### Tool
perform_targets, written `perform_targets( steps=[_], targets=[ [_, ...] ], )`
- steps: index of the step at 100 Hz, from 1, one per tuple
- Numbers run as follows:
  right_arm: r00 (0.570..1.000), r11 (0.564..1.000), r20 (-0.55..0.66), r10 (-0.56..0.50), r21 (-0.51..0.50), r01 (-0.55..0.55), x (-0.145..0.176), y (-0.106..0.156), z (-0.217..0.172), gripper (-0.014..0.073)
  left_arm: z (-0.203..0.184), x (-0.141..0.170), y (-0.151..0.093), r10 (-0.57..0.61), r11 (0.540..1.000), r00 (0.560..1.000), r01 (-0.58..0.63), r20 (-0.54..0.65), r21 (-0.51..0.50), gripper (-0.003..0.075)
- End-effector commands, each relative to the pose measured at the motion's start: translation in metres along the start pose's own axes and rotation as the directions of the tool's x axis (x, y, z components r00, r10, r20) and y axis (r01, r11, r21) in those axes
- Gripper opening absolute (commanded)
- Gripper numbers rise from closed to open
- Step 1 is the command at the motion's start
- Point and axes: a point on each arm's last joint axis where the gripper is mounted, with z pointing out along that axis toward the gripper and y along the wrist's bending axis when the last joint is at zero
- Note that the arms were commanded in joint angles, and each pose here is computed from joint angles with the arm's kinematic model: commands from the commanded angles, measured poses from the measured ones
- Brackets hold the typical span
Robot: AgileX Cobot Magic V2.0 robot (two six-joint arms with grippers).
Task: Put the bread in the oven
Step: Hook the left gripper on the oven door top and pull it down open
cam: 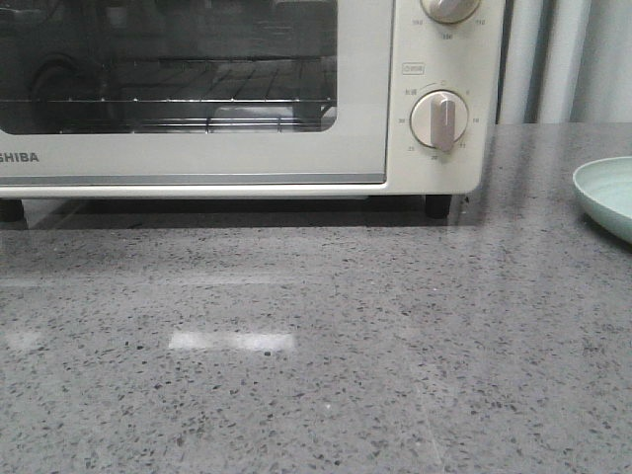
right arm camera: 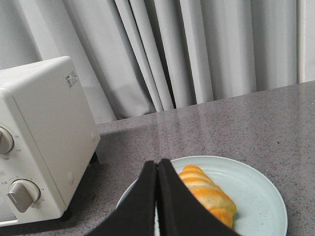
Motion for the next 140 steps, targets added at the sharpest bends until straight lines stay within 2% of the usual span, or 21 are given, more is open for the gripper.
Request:
perform_targets(
  steps=[1, 14, 28, 59, 70, 87, 97, 128, 140],
  targets=[
    [0.996, 1.000, 0.083, -0.010, -0.013, 0.012, -0.016, 0.003, 0.000, -0.0061, 0.003, -0.014, -0.010, 0.044, 0.999, 0.999, -0.044, 0.018, 0.019, -0.0021],
    [0.996, 1.000, 0.083, -0.010, -0.013, 0.012, -0.016, 0.003, 0.000, -0.0061, 0.011, -0.009, -0.017, 0.088, 0.996, 0.996, -0.087, -0.031, 0.009, -0.0021],
    [0.996, 1.000, 0.091, -0.010, -0.015, 0.012, -0.017, 0.003, 0.000, -0.0061, 0.018, -0.004, -0.019, 0.086, 0.996, 0.995, -0.086, -0.056, 0.004, -0.0021],
    [0.995, 1.000, 0.096, -0.010, -0.016, 0.012, -0.017, 0.003, 0.000, -0.0061, 0.030, 0.007, -0.006, 0.054, 0.997, 0.993, -0.059, -0.107, -0.048, -0.0021],
    [0.995, 1.000, 0.099, -0.010, -0.016, 0.012, -0.018, 0.003, 0.000, -0.0061, 0.033, 0.014, -0.003, 0.025, 0.999, 0.988, -0.032, -0.150, -0.044, -0.0021],
    [0.995, 1.000, 0.104, -0.012, -0.017, 0.013, -0.018, 0.003, 0.000, -0.0061, 0.038, 0.025, -0.006, -0.017, 0.999, 0.979, 0.024, -0.203, 0.030, -0.0021],
    [0.994, 1.000, 0.104, -0.012, -0.017, 0.013, -0.018, 0.003, 0.000, -0.0061, 0.035, 0.031, -0.007, -0.028, 0.999, 0.975, 0.037, -0.219, 0.036, -0.0022],
    [0.994, 1.000, 0.106, -0.016, -0.016, 0.018, -0.018, 0.003, 0.000, -0.0061, 0.024, 0.078, -0.009, -0.112, 0.991, 0.935, 0.129, -0.336, 0.030, -0.0022],
    [0.994, 1.000, 0.106, -0.018, -0.015, 0.020, -0.018, 0.003, 0.000, -0.0061, 0.013, 0.086, -0.016, -0.117, 0.990, 0.931, 0.136, -0.347, 0.031, -0.0022]
  ],
)
